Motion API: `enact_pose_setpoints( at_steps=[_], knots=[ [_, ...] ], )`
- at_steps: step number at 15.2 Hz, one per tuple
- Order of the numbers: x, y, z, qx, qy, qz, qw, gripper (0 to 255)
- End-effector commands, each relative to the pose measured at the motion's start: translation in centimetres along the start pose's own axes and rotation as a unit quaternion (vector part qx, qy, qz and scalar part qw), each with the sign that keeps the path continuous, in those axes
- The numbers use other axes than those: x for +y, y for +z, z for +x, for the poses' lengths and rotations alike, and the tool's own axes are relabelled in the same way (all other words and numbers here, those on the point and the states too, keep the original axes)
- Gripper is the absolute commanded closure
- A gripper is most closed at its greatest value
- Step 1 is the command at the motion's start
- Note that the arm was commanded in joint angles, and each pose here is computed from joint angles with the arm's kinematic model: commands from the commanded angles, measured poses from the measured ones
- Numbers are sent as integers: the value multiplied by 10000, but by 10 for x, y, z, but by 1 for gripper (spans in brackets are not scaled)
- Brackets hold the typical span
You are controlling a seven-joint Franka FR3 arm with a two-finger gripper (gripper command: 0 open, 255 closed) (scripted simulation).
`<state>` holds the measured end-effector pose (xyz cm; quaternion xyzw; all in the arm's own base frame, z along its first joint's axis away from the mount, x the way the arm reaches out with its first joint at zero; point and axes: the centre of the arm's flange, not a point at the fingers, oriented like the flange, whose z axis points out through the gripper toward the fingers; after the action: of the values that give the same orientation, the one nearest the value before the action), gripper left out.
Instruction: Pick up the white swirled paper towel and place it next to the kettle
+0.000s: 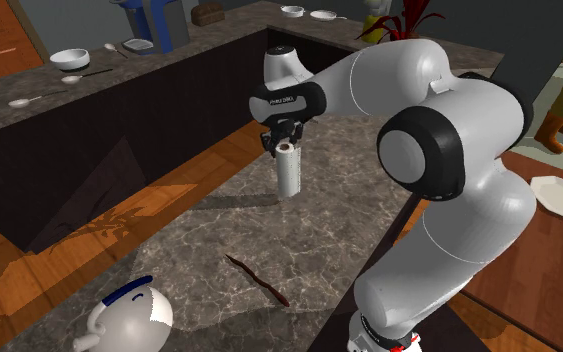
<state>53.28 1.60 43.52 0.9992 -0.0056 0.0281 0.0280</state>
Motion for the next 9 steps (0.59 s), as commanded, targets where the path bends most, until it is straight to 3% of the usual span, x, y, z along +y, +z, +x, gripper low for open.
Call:
enact_pose_setpoints(
  at_steps=[1,9],
  knots=[
    [1,-11,0,-2,0,0,10000,255],
    [3,-53,2,-2,0,0,10000,255]
  ],
)
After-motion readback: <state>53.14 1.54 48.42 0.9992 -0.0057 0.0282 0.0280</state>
